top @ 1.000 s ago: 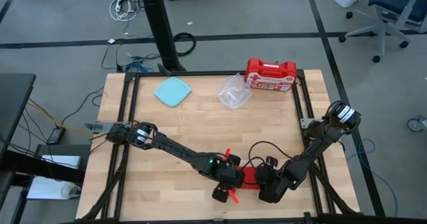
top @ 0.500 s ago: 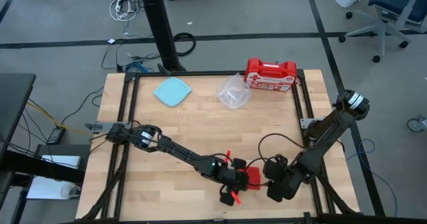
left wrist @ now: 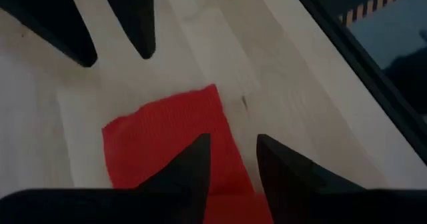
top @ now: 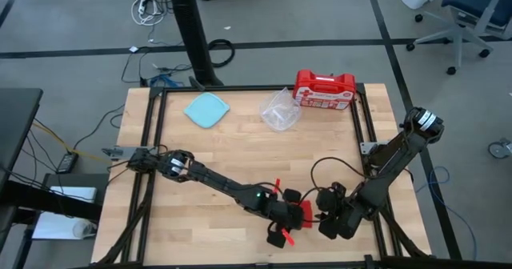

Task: Roll bandage
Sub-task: Roll the red bandage

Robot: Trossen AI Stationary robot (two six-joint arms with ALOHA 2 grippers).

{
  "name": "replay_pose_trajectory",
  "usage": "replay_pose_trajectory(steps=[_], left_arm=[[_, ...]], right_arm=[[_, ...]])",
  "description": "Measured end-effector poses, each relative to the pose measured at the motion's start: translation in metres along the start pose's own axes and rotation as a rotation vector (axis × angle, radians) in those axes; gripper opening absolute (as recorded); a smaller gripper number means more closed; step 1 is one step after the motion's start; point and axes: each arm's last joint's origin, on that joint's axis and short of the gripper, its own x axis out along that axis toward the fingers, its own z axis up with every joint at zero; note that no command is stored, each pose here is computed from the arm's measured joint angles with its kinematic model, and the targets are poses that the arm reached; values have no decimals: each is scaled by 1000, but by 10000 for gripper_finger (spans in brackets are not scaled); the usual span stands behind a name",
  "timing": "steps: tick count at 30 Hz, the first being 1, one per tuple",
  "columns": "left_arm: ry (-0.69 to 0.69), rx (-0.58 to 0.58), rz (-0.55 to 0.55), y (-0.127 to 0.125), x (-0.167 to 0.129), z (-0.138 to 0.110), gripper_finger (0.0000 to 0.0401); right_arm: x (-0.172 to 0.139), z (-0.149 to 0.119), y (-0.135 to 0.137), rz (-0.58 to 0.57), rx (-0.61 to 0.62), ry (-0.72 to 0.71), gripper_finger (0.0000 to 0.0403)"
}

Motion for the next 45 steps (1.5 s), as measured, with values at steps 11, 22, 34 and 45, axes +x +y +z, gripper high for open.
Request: replay_pose_trajectory(steps=[11,22,34,45], left_arm=[[238,20,-6,2,-26,-1,127],[201,19,-7,1,-21,-1,127],[186,64,-27,1,16,-14,127],[19,56,-14,10,41,-10,127]], right_arm=[[-17,-16,-6,-18,18,115,191],[-36,-26,-30,-188,68,304,191],[-35,-25,-27,-163,83,280,191],[-34,-23,-23,-134,101,204,191]])
